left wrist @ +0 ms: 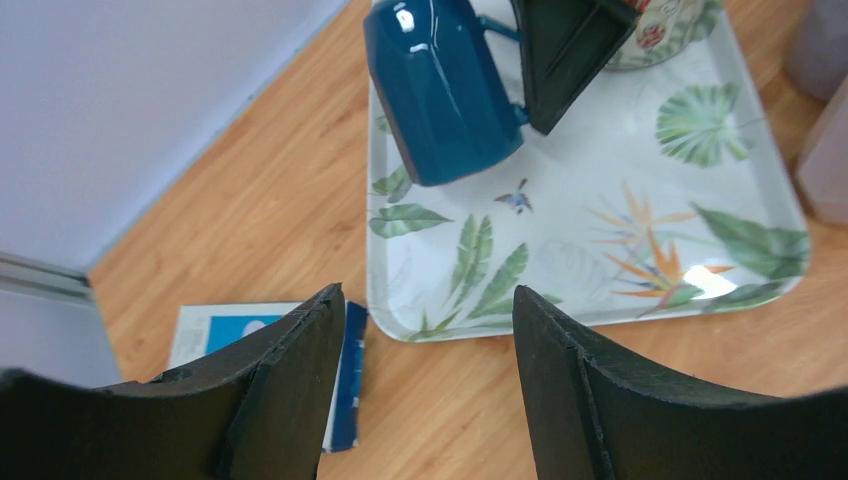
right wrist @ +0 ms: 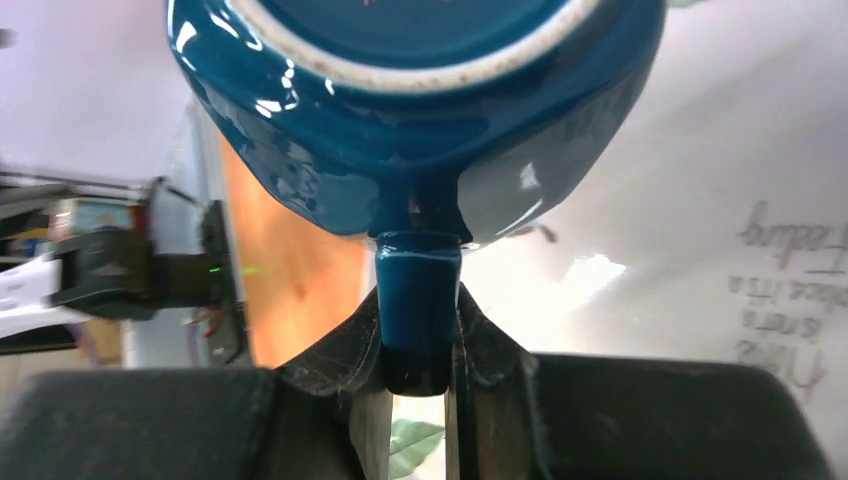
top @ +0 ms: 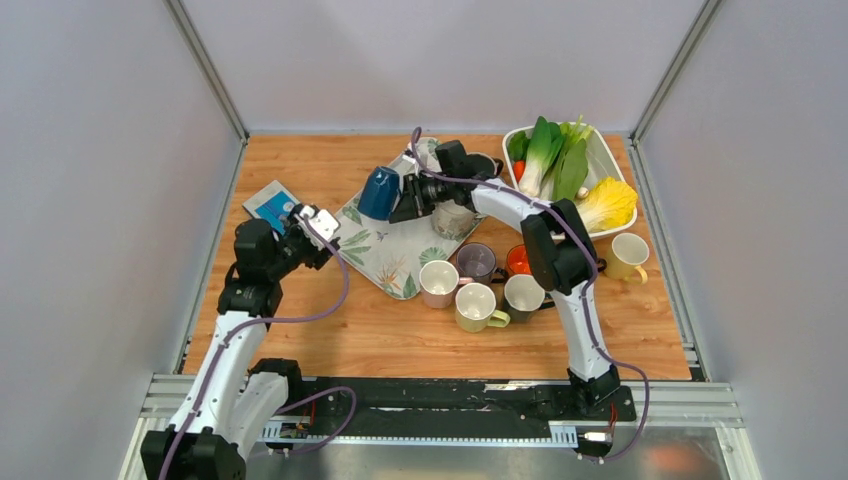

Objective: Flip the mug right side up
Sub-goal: Turn over the cup on the tray.

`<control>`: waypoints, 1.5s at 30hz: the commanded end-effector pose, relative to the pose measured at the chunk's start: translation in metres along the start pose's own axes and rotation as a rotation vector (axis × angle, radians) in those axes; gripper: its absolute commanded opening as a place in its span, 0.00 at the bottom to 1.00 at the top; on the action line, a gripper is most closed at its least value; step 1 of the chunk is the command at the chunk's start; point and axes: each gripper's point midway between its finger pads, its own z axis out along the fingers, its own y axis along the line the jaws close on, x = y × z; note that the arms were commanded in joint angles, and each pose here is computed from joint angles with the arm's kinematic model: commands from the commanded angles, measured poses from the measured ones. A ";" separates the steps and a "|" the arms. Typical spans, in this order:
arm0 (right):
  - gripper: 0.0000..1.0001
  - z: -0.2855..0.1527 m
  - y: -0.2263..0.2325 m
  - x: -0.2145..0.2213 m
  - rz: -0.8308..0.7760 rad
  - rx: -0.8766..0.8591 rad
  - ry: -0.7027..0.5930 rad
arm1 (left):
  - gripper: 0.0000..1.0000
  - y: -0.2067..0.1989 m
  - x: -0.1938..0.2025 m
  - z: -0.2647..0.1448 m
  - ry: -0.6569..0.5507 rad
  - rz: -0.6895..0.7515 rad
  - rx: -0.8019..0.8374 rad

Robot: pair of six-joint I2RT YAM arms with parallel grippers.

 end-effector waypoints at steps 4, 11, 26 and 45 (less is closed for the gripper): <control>0.00 -0.067 0.125 -0.063 -0.157 -0.385 -0.094 | 0.71 0.023 -0.031 0.008 -0.155 0.437 -0.151; 0.00 -0.075 0.141 -0.054 -0.162 -0.508 -0.038 | 0.71 0.019 -0.036 0.017 -0.213 0.684 -0.222; 0.00 -0.070 0.139 -0.033 -0.055 -0.604 0.080 | 0.66 0.013 -0.071 0.031 -0.302 0.922 -0.363; 0.00 -0.056 0.152 -0.016 -0.069 -0.689 0.170 | 0.17 0.010 -0.114 0.047 -0.431 1.029 -0.400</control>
